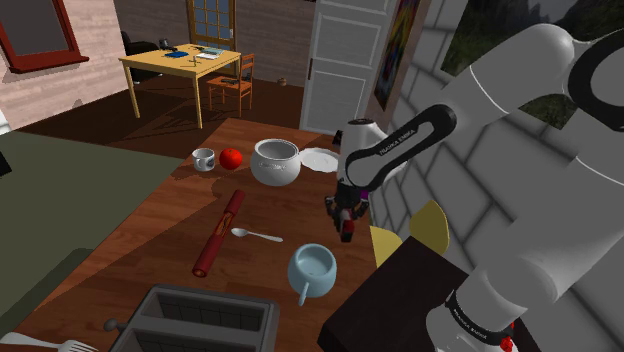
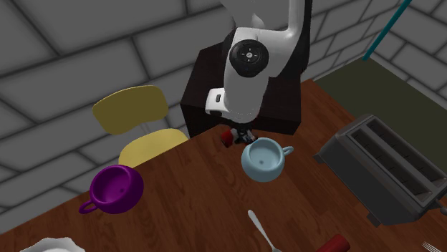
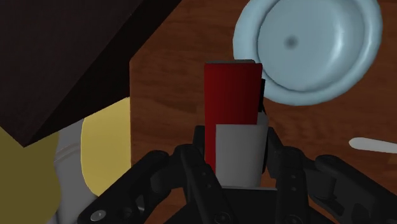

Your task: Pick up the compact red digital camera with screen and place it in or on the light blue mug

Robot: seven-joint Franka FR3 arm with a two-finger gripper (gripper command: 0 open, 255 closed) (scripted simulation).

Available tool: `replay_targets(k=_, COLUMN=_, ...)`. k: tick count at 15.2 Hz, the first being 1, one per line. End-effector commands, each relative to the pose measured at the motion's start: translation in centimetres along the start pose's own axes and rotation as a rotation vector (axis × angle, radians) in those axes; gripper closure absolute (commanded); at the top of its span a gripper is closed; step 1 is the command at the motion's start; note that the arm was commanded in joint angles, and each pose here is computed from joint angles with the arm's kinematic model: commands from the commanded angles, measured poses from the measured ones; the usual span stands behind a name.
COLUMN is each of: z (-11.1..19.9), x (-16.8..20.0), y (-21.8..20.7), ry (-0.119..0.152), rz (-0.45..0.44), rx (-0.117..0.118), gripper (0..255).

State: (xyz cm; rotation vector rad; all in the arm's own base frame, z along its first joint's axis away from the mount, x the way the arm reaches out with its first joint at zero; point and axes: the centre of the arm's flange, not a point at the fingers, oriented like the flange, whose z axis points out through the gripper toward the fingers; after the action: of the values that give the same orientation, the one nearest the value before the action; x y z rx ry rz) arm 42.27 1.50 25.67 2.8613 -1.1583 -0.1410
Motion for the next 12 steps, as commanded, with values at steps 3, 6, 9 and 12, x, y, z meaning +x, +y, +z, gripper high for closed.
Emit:
replay_targets(k=3, z=-0.5, x=-4.4, y=-3.7, ry=0.000, rz=0.001, rx=0.000, gripper=255)
replay_targets(k=6, z=-0.6, x=-7.3, y=-6.3, ry=0.000, rz=0.001, rx=0.000, gripper=255)
replay_targets(k=9, z=-0.1, x=-9.5, y=-8.4, ry=0.000, rz=0.001, rx=0.000, gripper=255)
replay_targets(k=12, z=1.4, x=-9.4, y=-8.6, ry=0.000, rz=0.001, rx=0.000, gripper=255)
